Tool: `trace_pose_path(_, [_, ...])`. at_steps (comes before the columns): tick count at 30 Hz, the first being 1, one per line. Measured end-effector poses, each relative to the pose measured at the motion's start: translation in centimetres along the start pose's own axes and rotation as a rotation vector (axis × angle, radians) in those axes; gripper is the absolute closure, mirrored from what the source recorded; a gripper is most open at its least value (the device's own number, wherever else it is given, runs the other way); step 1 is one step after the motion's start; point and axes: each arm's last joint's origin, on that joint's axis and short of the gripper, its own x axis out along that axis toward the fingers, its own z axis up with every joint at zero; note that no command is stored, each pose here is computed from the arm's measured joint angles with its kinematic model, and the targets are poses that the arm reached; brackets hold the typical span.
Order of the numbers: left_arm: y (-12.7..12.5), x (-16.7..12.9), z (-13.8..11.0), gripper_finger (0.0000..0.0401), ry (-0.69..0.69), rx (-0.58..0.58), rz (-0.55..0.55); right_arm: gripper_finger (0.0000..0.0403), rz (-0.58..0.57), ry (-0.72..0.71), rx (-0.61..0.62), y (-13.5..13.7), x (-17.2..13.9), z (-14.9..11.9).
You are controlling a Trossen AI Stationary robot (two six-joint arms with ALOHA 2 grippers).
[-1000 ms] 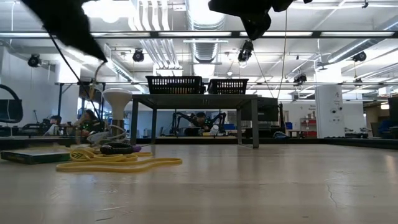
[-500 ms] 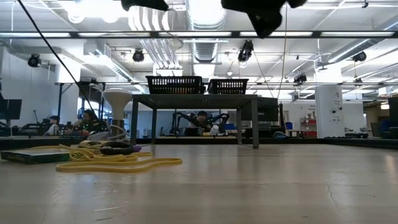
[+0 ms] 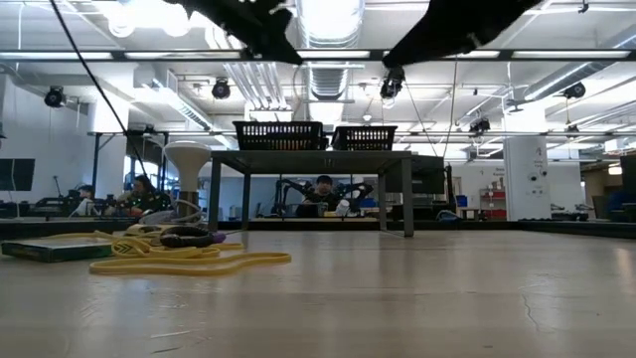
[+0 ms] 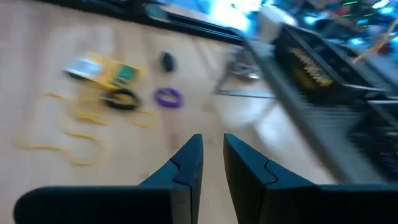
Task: Pick & Place Office Desk Supplies
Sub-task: Put the yellow rubber band into the top left black bin on the shelf
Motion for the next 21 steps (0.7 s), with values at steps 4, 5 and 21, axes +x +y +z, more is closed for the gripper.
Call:
trace_pose_path(4, [1.0,2.3,0.4,0.0401,0.027,0.095,0.043,0.0344,-0.1,0.033,-0.044,-1.7,1.5,-0.5])
trace_pose_path(5, [1.3,2.7,0.6,0.0401,0.026,0.109,0.056,0.0344,-0.118,0.044,-0.051,-2.2,1.9,-0.7])
trace_pose_path(21, [1.9,5.1,-1.1,0.0401,0.148,0.205,0.167,0.0344,-0.334,0.125,-0.037,-9.3,5.0,-0.6])
